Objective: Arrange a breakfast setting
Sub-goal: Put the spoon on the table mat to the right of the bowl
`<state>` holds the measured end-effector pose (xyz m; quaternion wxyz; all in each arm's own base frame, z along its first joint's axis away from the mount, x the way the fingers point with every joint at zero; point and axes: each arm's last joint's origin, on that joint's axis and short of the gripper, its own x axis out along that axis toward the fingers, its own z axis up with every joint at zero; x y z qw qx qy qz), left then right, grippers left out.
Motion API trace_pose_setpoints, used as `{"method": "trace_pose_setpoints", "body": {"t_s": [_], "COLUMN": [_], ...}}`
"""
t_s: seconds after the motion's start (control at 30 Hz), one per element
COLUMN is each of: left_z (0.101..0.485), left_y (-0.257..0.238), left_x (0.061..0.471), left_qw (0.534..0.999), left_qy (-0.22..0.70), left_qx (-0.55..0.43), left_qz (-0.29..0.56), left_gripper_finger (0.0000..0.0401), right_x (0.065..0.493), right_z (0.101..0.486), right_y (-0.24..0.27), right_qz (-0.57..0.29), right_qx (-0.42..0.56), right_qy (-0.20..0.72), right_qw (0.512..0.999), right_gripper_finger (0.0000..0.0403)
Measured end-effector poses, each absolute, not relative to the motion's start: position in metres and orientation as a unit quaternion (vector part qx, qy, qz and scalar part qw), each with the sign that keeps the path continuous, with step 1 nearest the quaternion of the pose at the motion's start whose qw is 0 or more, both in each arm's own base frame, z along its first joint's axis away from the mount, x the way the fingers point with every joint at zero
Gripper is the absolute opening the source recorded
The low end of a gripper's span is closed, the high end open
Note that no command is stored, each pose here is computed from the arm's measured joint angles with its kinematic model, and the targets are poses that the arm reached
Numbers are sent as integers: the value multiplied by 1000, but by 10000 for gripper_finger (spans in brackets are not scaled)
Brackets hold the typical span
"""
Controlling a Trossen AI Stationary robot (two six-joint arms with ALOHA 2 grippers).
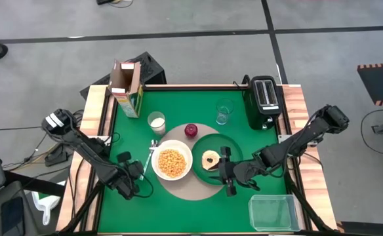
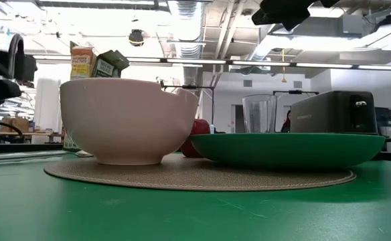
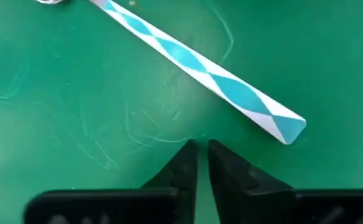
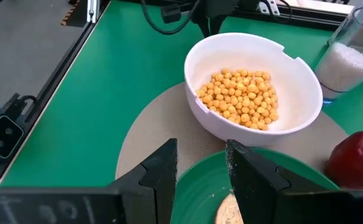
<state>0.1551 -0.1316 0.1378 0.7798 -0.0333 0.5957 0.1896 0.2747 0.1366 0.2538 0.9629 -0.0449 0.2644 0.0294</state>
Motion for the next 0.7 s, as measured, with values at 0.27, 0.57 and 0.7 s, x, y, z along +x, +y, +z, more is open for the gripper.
{"method": "trace_pose_setpoints", "body": {"t_s": [0.27,0.57,0.7], "left_z": [132,137,138], "left_y": [-136,-144,-147], "left_x": [160,169,172], "left_qw": [785,802,809], "left_qy": [598,580,572], "left_qx": [-9,-34,-43], "left_qz": [159,143,130], "left_gripper_finger": [5,1,0], "right_x": [275,275,275], "right_z": [254,254,254], "right_y": [137,137,137], "right_qz": [27,26,26], "right_qx": [-37,-34,-34], "right_qy": [263,263,263], "right_qw": [964,964,964], "right_gripper_finger": [163,163,163]}}
